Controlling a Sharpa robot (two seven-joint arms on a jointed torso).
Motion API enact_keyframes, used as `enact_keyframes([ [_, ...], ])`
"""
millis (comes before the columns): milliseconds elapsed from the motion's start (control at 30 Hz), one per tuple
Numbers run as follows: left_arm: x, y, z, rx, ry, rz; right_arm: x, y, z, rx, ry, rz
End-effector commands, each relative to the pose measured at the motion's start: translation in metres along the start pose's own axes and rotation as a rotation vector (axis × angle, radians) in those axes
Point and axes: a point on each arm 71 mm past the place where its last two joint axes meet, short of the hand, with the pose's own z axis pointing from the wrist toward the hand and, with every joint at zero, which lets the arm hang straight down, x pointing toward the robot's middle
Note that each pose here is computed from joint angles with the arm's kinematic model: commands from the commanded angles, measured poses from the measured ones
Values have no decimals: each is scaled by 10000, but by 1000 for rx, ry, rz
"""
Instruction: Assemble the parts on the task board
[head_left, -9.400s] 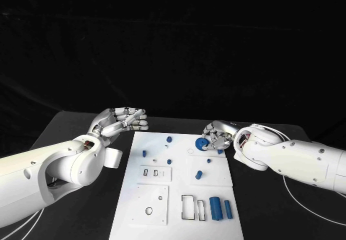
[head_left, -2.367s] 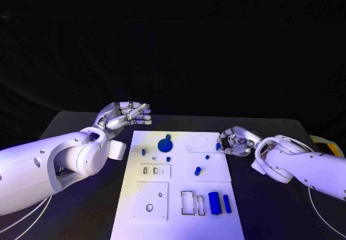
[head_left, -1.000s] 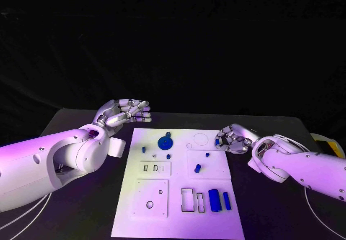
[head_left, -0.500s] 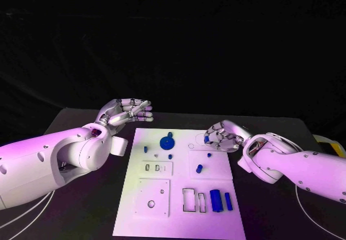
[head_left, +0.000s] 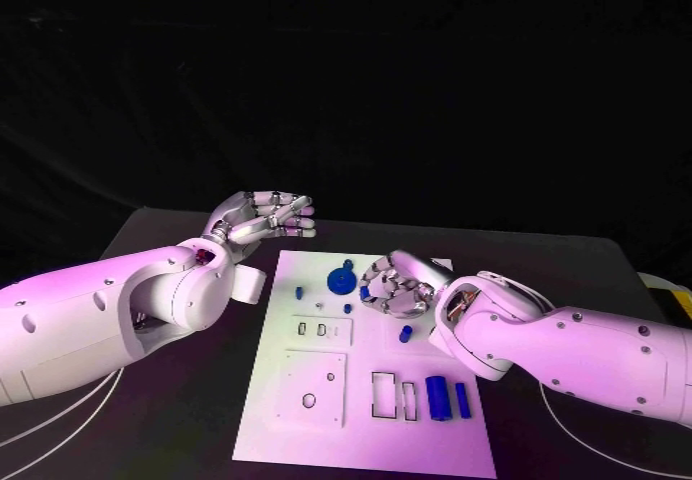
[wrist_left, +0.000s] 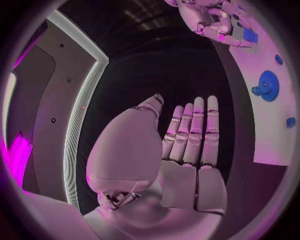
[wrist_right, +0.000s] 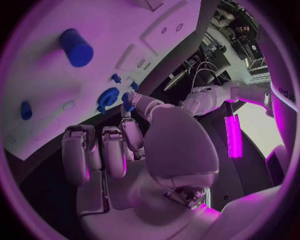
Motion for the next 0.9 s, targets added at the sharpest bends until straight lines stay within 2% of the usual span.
enact_keyframes([
  [33, 34, 0, 11, -2, 21, -11, 108, 67, 30, 8, 22, -76],
  [400, 59, 4, 19, -6, 26, -13, 427, 208, 91, -12, 74, -137],
  [700, 62, 4, 17, -7, 27, -13, 563, 263, 117, -25, 88, -155],
  [900, 63, 4, 17, -8, 28, -14, 599, 281, 133, -31, 89, -160],
])
